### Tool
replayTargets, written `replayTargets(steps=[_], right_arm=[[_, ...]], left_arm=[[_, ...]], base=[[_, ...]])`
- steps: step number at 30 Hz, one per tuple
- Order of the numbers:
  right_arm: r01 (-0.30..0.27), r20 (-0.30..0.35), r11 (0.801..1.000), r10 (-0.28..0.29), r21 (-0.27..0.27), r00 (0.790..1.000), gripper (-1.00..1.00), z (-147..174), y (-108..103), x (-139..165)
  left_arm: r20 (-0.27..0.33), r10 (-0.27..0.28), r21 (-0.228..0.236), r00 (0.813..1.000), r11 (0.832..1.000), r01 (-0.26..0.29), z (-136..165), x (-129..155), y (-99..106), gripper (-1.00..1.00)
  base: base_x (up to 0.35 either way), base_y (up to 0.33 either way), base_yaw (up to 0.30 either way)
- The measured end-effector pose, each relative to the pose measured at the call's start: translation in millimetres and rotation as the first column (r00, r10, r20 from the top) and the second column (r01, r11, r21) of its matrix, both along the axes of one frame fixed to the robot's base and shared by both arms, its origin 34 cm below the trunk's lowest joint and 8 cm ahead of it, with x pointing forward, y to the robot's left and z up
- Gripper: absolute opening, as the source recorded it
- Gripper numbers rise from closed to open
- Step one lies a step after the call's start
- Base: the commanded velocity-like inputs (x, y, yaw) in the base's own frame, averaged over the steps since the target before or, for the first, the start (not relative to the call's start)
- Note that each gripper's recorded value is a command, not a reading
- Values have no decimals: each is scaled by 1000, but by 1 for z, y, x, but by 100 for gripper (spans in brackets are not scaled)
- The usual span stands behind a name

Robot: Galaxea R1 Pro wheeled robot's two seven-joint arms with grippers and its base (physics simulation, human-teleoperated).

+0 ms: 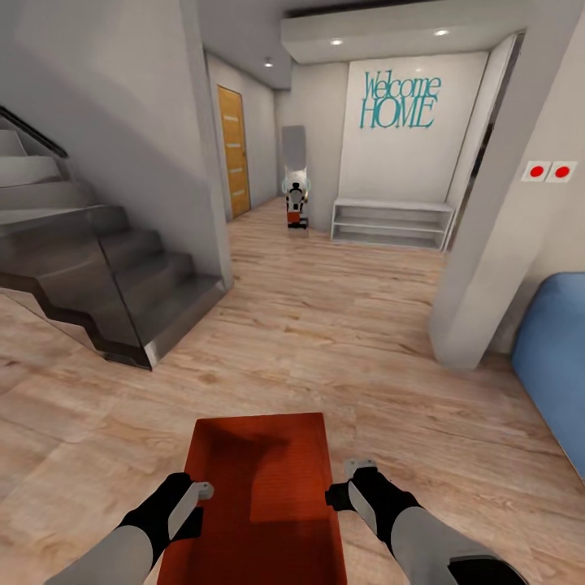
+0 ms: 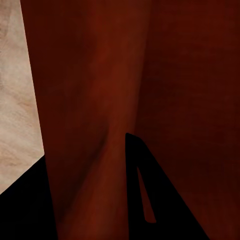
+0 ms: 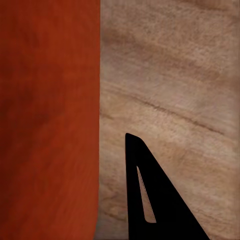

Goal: Move the two storage containers from the living room to the garage. In the garage, place one container on the floor and stack the other container on top of it (either order is fine).

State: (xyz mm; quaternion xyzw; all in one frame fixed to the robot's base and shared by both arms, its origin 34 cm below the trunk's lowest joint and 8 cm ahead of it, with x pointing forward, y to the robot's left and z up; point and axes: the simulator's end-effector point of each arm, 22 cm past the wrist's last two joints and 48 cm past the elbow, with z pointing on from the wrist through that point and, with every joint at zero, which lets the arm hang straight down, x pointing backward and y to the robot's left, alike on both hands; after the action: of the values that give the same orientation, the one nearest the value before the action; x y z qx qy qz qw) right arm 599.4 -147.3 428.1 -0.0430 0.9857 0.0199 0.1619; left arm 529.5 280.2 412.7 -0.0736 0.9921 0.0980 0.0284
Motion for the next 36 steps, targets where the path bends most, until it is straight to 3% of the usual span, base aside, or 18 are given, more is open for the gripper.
replayTargets(steps=[36], right_arm=[[-2,32,1000,2,1,999,-100,2,1,6]], left_arm=[[3,4,-1,1000,1000,-4,0,1,1,-100]], base=[[341,0,0]])
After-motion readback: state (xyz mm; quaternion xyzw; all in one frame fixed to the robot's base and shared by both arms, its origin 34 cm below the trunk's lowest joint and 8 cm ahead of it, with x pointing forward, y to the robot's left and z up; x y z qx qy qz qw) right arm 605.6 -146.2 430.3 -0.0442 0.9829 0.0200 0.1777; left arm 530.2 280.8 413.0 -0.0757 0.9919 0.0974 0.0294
